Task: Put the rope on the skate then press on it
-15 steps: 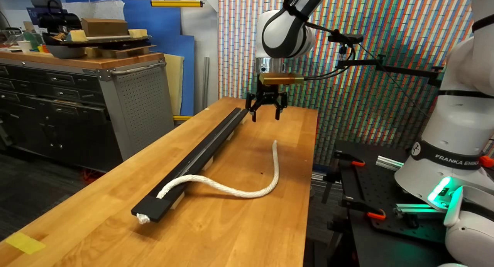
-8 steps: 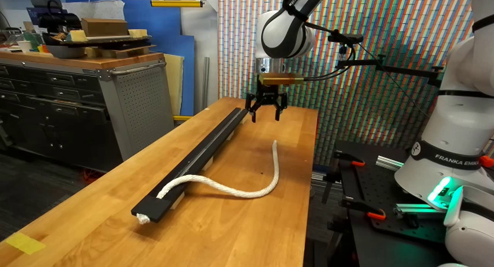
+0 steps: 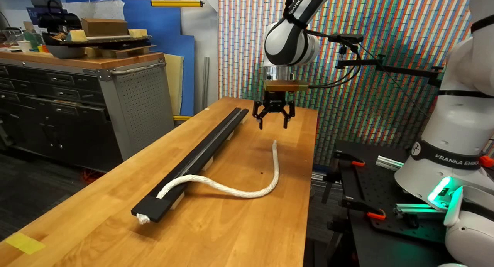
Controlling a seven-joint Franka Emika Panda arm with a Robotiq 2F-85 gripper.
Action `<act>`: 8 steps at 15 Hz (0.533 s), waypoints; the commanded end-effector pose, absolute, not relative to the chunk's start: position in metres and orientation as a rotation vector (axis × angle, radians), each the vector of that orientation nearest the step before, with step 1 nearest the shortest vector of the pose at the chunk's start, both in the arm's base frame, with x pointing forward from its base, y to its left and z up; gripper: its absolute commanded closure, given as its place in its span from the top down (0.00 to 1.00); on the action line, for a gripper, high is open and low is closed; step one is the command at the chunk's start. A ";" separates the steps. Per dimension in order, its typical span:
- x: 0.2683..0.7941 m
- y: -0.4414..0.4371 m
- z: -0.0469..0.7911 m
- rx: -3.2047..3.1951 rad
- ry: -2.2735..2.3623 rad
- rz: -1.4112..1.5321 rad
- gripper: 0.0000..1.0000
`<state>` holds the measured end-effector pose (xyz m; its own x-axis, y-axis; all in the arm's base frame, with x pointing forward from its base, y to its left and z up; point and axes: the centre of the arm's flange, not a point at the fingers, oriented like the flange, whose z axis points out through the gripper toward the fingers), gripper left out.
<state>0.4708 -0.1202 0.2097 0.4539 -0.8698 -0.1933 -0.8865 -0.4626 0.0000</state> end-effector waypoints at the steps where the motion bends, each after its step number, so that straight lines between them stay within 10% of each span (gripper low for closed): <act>1: 0.463 -0.126 0.198 -2.523 1.676 0.244 1.00; 8: 0.479 -0.132 0.172 -2.404 1.758 0.256 1.00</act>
<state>0.4635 -0.1266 0.1887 0.3368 -0.9152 -0.2214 -0.9389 -0.3441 -0.0060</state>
